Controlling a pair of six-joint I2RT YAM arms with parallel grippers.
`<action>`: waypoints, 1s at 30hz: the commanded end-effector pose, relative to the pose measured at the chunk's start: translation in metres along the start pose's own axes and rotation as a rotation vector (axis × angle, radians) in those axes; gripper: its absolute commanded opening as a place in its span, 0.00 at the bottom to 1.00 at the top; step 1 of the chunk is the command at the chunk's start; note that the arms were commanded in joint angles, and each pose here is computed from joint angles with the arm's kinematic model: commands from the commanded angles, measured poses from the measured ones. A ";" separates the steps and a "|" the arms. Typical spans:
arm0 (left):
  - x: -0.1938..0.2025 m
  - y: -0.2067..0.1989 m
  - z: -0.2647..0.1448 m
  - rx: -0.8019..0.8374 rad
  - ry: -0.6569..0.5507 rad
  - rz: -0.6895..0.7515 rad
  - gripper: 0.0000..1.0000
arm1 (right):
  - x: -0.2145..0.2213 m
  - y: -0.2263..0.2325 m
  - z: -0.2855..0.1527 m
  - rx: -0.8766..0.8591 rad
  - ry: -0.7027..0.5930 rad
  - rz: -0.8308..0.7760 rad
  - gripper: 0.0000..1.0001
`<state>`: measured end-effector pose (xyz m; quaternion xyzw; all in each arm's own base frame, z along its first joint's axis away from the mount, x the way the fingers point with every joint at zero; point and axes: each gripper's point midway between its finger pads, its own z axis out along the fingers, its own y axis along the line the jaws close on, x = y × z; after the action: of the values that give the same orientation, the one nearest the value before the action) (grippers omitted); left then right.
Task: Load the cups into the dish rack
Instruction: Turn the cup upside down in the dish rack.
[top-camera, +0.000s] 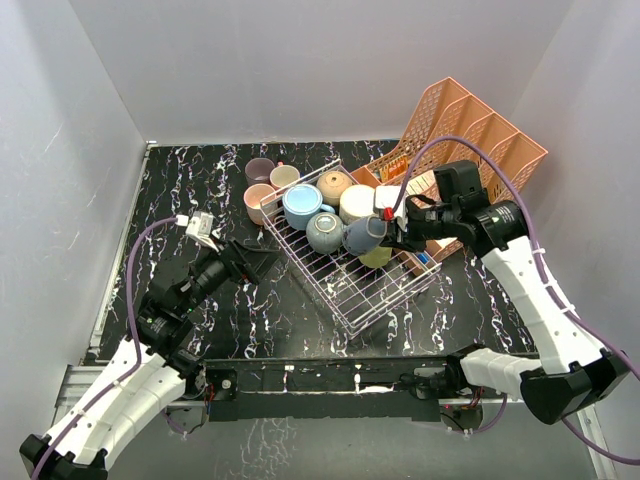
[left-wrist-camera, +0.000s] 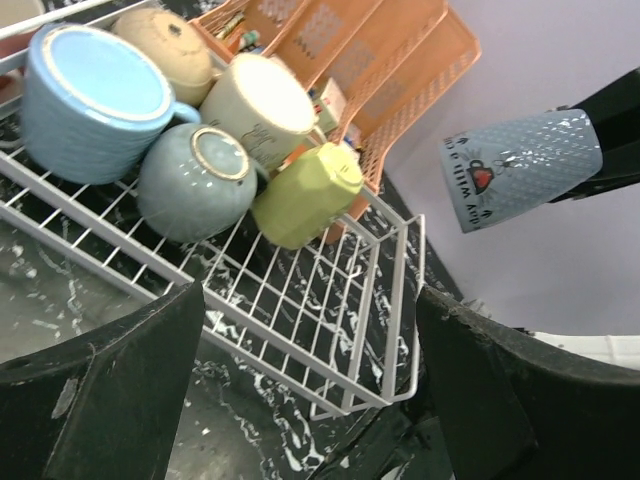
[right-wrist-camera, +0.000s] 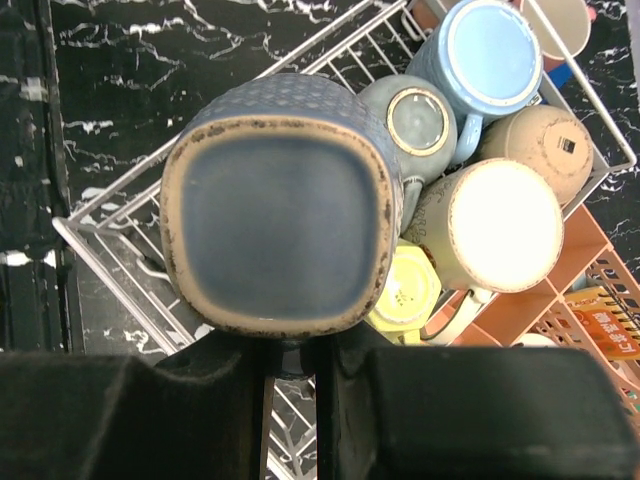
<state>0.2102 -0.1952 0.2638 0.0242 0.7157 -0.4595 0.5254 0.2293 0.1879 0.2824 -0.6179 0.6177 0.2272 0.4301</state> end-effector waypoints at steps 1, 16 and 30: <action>-0.005 0.010 -0.006 -0.068 -0.007 0.049 0.85 | -0.012 -0.012 -0.011 0.035 0.006 -0.109 0.08; -0.005 0.012 -0.007 -0.078 -0.006 0.051 0.85 | 0.043 -0.009 -0.005 -0.011 0.207 -0.171 0.08; -0.002 0.014 -0.009 -0.088 0.000 0.053 0.85 | 0.091 0.000 0.004 -0.095 0.334 -0.180 0.08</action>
<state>0.2123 -0.1832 0.2398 0.0167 0.7482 -0.4130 0.5190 0.2327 0.1426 0.2078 -0.7079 0.6249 0.1286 0.3031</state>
